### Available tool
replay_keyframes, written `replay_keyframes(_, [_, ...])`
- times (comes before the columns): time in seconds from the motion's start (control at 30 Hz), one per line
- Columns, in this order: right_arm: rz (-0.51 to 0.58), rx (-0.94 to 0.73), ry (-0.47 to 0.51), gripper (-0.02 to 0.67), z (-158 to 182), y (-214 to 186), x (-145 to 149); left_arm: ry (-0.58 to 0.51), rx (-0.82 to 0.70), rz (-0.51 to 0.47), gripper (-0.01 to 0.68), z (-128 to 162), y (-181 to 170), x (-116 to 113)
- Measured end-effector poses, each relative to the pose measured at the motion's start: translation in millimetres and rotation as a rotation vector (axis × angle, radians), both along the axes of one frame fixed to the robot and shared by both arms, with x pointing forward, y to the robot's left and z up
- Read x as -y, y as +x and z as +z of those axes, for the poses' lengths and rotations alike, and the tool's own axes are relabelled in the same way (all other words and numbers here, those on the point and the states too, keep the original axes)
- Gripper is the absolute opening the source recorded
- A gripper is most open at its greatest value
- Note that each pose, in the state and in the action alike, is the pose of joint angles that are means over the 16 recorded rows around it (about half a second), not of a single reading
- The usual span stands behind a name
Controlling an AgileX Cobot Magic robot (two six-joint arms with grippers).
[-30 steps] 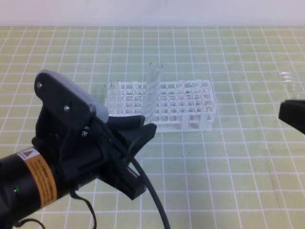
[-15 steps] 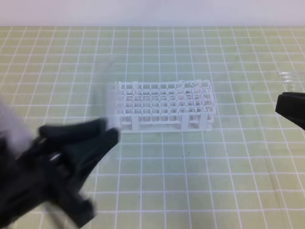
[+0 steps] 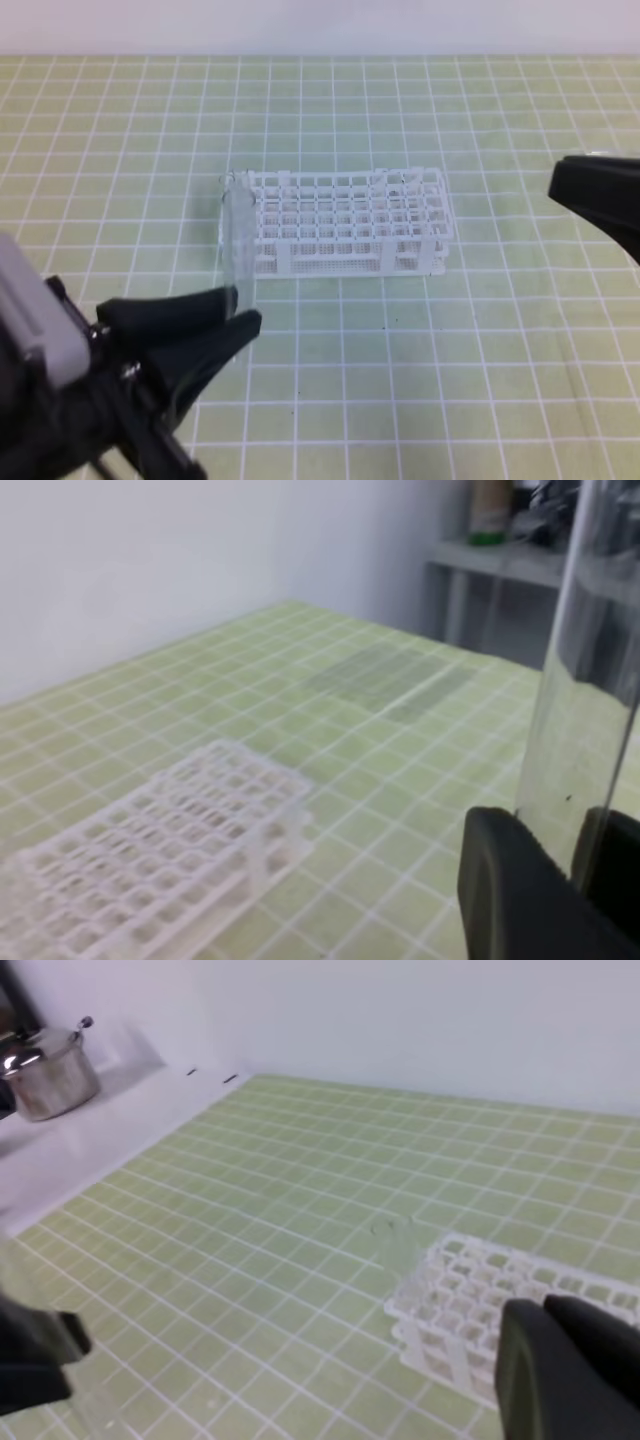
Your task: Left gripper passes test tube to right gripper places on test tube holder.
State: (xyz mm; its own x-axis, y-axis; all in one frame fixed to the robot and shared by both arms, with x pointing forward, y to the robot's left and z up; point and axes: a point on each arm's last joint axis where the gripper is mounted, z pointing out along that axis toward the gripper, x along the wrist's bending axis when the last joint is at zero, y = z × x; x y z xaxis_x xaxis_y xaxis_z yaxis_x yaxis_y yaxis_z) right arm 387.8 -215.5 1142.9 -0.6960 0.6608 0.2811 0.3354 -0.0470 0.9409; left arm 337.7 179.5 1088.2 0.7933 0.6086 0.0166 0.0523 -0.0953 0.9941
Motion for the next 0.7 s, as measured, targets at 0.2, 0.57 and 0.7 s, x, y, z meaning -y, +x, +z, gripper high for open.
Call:
replay_keyframes(0.2, [0.076, 0.048, 0.014, -0.016, 8.8, 14.0, -15.9, -0.047, -0.01, 0.039, 0.035, 2.3, 18.6, 1.2])
replay_keyframes(0.57, [0.205, 0.034, -0.111, -0.016, 3.0, 32.9, -77.7, -0.161, -0.005, 0.097, 0.048, 7.3, 40.5, -8.5])
replay_keyframes(0.7, [0.207, -0.006, -0.187, -0.016, -10.2, 38.3, -95.5, -0.17, -0.004, 0.102, 0.06, 7.7, 42.2, -9.8])
